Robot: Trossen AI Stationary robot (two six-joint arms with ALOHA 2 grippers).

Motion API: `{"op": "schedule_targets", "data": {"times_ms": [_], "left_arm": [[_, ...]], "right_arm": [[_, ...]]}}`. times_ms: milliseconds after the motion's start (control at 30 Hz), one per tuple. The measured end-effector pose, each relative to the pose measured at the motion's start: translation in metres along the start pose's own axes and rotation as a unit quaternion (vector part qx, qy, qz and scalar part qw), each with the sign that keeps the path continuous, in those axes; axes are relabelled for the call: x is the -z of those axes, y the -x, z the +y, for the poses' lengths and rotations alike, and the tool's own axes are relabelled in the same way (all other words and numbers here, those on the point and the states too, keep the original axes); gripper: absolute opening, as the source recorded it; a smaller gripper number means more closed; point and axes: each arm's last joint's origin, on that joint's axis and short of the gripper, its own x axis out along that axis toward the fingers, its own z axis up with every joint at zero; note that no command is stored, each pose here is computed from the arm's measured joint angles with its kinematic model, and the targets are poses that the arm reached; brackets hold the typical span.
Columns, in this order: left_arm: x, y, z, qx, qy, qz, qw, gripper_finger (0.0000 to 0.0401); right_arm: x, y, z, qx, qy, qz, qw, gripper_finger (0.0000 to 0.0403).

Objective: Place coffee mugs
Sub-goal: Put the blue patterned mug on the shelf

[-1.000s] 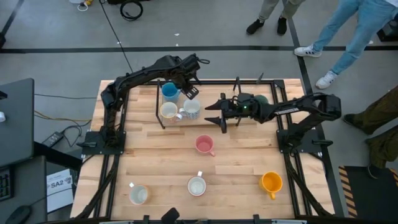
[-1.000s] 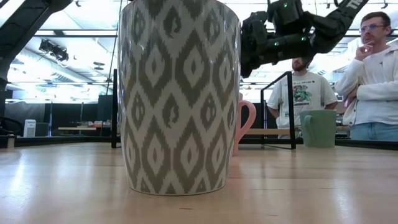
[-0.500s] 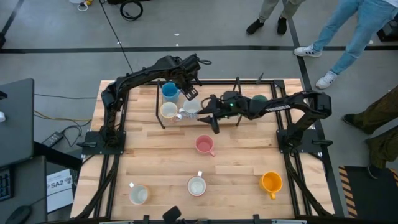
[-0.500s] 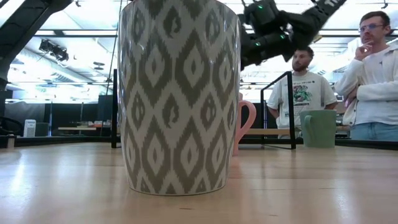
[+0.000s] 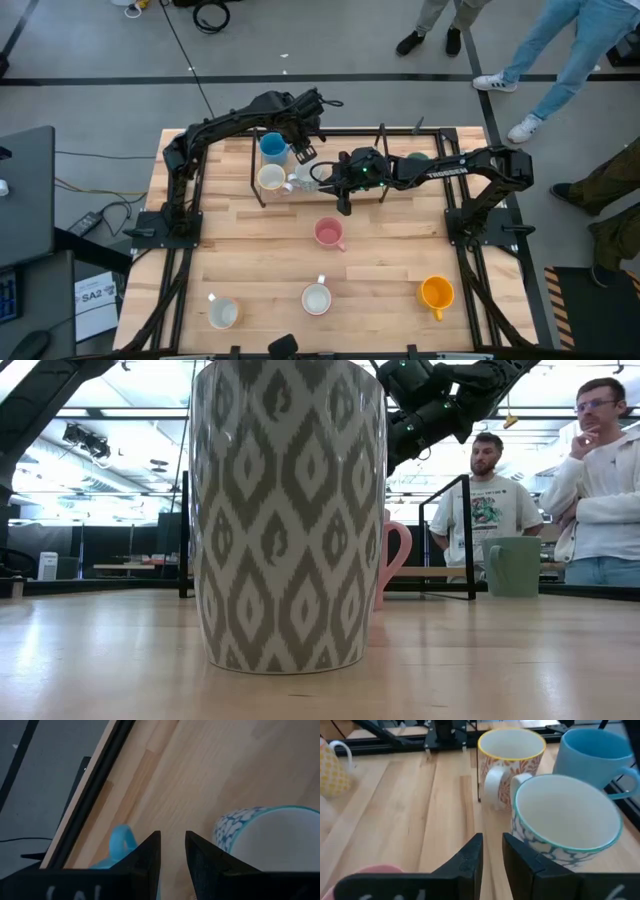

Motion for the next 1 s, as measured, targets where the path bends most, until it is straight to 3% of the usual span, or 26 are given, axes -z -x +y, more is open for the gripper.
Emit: {"op": "schedule_targets", "data": {"times_ms": [367, 567, 1000], "left_arm": [[0.004, -0.001, -0.004, 0.003, -0.004, 0.02, 1.0, 0.0096], [0.018, -0.027, -0.012, 0.014, -0.005, 0.062, 0.998, 0.0096], [0.025, -0.036, -0.014, 0.014, -0.02, 0.082, 0.996, 0.0096]], "right_arm": [[0.008, -0.013, -0.002, 0.011, -0.001, 0.008, 1.0, 0.0077], [0.019, -0.023, -0.003, 0.01, -0.003, 0.024, 1.0, 0.0077], [0.021, -0.022, -0.016, 0.072, -0.011, 0.03, 0.997, 0.0077]]}}
